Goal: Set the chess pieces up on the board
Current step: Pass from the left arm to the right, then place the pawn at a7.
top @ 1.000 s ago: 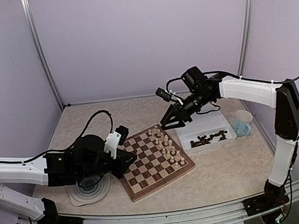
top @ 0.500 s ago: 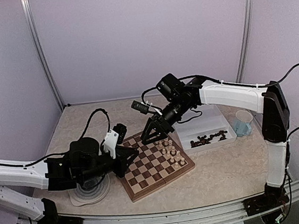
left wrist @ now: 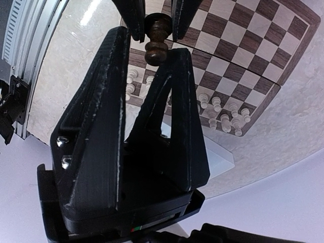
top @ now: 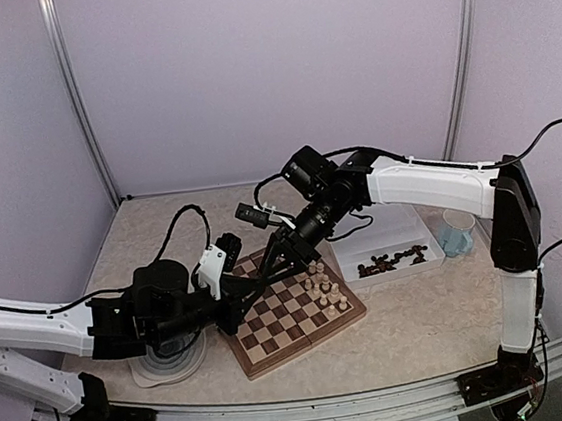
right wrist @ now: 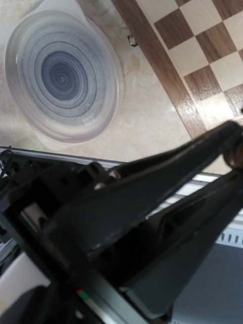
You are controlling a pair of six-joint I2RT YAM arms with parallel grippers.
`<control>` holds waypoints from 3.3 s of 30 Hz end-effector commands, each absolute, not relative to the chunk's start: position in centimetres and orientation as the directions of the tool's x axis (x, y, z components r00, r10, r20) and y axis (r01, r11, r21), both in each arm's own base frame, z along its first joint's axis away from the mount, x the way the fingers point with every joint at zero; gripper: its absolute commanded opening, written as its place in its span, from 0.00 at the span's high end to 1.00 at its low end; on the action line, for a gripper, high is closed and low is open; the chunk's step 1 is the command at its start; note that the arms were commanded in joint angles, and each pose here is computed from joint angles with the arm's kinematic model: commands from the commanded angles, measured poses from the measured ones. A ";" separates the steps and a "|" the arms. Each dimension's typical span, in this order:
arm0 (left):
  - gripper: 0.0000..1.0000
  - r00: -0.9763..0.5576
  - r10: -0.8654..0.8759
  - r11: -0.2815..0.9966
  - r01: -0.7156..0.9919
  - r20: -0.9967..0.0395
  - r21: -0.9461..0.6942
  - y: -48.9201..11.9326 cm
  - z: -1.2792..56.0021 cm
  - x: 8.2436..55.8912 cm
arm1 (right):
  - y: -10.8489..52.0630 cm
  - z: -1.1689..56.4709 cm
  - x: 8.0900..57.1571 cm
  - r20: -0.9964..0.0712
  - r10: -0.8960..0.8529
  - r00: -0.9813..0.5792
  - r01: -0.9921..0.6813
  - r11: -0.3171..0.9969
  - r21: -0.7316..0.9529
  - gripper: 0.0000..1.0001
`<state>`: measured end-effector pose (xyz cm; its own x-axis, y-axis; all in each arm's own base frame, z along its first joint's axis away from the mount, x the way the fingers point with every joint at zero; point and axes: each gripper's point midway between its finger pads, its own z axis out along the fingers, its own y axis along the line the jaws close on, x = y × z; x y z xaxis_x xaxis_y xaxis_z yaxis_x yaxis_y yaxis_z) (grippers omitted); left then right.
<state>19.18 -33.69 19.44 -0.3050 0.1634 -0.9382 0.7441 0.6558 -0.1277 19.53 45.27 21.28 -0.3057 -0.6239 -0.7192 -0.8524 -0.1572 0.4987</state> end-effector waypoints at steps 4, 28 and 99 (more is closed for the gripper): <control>0.87 -0.286 0.132 0.634 0.760 -0.949 -0.141 -34.5 20.8 19.0 | 45.8 20.9 18.7 -0.710 -0.641 -0.292 -0.850 -0.167 0.500 0.73; 0.27 -0.217 -0.096 0.841 0.505 -0.971 -0.196 -22.3 29.3 24.5 | 45.4 15.8 21.2 -0.670 -0.740 0.056 -0.997 -0.078 0.003 1.00; 0.28 -0.348 0.040 0.811 0.559 -0.937 -0.173 -29.9 28.9 32.6 | 24.1 15.9 33.5 -0.655 -0.709 -0.261 -0.902 0.421 -0.096 0.71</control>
<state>32.60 -25.74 28.58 -0.3460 -0.0038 -0.9382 0.5320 0.8229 -0.1995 33.78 26.53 18.31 -0.1790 -0.7098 -0.6813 -0.9143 0.3757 -0.1512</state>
